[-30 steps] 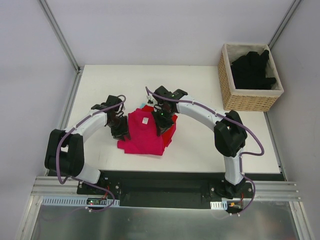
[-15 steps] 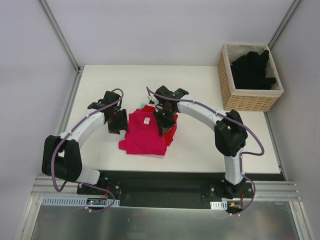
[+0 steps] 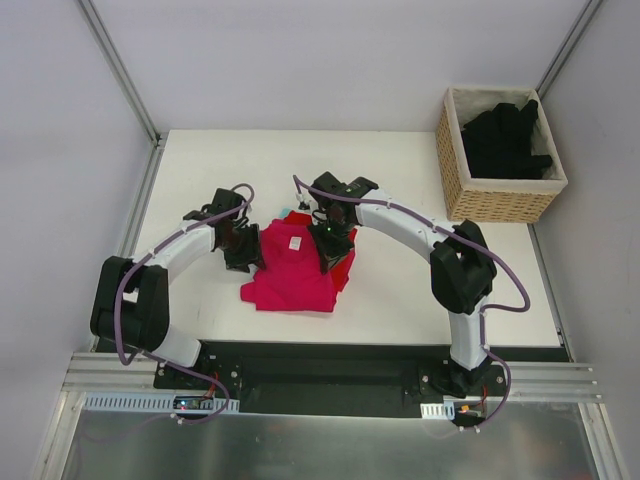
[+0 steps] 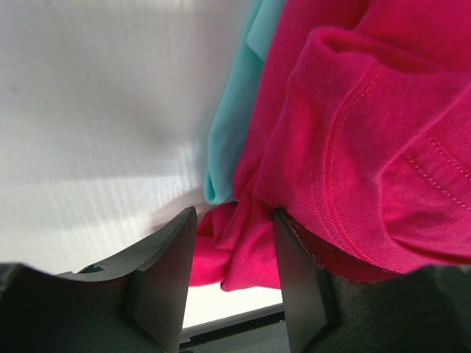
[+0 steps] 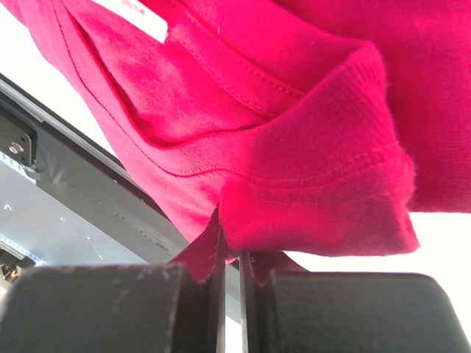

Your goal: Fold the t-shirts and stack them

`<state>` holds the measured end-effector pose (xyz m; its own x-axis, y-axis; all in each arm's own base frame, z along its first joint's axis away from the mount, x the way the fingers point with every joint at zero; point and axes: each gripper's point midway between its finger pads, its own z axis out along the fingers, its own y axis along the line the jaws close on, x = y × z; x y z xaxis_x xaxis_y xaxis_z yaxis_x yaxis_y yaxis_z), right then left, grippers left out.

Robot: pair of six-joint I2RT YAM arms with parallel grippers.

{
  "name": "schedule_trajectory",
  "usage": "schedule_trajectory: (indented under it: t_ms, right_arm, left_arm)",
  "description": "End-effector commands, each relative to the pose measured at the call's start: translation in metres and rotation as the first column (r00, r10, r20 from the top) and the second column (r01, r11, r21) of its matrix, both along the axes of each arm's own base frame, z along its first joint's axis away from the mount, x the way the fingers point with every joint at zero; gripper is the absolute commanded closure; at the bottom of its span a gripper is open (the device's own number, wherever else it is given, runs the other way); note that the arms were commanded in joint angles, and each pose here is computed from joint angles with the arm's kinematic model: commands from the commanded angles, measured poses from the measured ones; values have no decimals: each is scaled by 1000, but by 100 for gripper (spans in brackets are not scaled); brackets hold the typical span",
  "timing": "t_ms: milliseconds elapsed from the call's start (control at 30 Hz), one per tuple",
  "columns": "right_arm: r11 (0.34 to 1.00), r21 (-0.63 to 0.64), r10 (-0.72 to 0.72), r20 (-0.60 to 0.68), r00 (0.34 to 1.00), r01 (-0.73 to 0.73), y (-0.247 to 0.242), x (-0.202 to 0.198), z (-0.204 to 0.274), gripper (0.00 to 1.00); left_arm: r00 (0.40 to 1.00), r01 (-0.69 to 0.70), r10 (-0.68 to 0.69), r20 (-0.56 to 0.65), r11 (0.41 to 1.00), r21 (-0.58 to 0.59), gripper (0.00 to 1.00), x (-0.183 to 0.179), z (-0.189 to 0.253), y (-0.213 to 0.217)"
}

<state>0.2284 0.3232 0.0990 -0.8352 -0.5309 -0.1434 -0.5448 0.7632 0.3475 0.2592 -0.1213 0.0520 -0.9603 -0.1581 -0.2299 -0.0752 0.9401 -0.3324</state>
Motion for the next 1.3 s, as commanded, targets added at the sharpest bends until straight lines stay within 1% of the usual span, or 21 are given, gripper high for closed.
schedule_trajectory:
  t_ms: [0, 67, 200, 300, 467, 633, 800, 1033, 1167, 1267]
  right_arm:
    - [1000, -12, 22, 18, 1000, -21, -16, -8, 22, 99]
    - [1000, -12, 25, 19, 1000, -24, -16, -8, 22, 99]
    - [1000, -6, 28, 19, 999, -28, -15, -8, 24, 99]
    - [1000, -6, 30, 25, 999, -30, -15, -7, 25, 99]
    - [999, -8, 31, 16, 999, -31, -15, -8, 22, 99]
    - [999, -2, 33, 12, 999, -33, -12, -7, 22, 99]
    - [999, 7, 32, 6, 999, -32, -8, -4, 22, 99]
    - [999, 4, 33, 7, 999, -33, -9, -5, 22, 99]
    - [1000, 2, 31, 6, 999, -31, -9, -5, 22, 99]
    - [999, 5, 31, 9, 999, -32, -8, -4, 22, 99]
  left_arm:
    - [999, 41, -37, 33, 989, -139, 56, 6, 3, -22]
    - [998, 49, -41, 48, 985, -168, 56, 9, 4, -27]
    - [999, 45, -45, 6, 975, -219, 58, 1, -9, -34]
    - [999, 38, -40, -3, 966, -254, 60, -4, -8, -39]
    - [999, 37, -27, 38, 956, -292, 60, -8, 15, -42]
    - [1000, 12, -4, 31, 961, -276, 61, -14, 27, -38]
    - [999, 15, -4, 42, 961, -277, 62, -15, 39, -37]
    - [1000, 15, -10, 19, 961, -277, 63, -17, 35, -38]
    - [1000, 14, -14, 1, 962, -273, 66, -21, 30, -37]
    - [1000, 7, -7, 2, 965, -262, 72, -21, 28, -35]
